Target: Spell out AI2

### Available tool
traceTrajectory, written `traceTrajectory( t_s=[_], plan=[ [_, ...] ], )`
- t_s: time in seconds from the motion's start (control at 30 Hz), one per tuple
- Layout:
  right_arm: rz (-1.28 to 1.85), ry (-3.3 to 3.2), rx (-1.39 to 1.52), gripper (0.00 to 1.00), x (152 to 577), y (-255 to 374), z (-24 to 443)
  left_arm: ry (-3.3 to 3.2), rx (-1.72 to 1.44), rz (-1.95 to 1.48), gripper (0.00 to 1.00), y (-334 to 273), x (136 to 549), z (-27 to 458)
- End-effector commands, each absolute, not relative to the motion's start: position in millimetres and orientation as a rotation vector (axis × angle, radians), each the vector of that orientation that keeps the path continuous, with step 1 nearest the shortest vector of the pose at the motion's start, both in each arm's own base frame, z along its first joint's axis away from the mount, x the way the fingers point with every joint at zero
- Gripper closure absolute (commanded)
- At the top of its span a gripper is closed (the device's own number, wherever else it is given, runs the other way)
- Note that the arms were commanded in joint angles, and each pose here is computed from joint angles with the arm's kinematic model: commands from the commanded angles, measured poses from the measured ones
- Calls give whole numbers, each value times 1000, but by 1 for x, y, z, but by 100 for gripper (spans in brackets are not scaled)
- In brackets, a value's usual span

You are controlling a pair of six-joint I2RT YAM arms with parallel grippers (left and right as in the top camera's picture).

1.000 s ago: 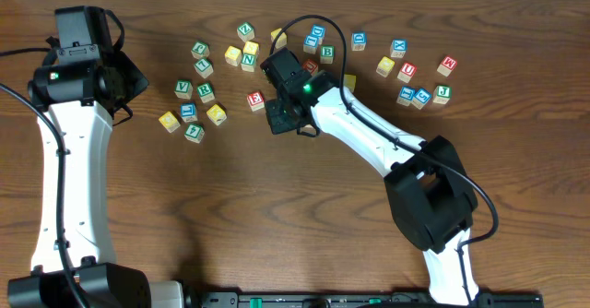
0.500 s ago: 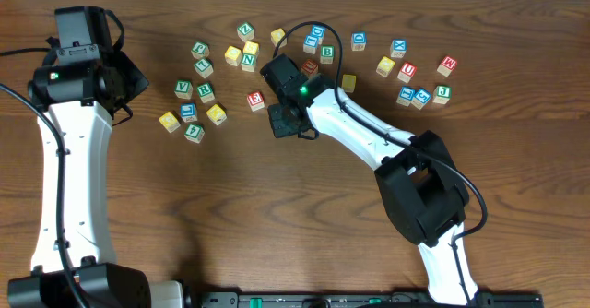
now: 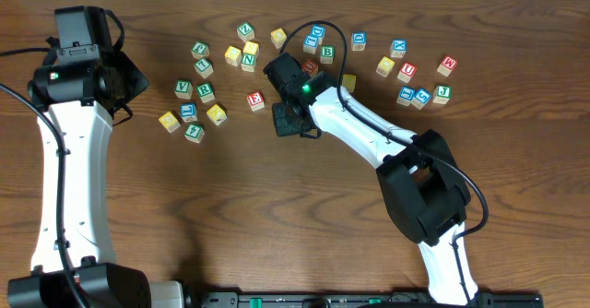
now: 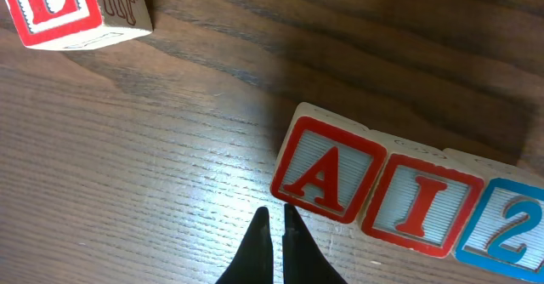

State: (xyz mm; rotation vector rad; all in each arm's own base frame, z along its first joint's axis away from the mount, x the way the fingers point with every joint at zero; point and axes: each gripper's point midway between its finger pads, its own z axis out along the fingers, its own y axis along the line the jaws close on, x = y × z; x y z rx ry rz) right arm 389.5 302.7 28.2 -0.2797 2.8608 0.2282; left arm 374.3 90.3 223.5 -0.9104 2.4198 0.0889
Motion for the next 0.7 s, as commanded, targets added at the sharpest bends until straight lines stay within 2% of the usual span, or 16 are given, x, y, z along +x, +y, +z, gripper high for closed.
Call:
traceTrajectory(
  t_s=[0.0, 0.23, 0.4, 0.67],
  plan=[
    [204, 2862, -250, 99, 394, 301, 24, 2391, -901, 96, 59, 92, 374, 234],
    [210, 2868, -257, 99, 392, 301, 24, 2391, -901, 96, 58, 92, 374, 234],
    [319, 2827, -448, 99, 390, 322, 31, 2391, -901, 96, 58, 92, 374, 234],
    [285, 2729, -414, 99, 408, 329, 38, 2391, -901, 96, 58, 92, 374, 234]
  ],
)
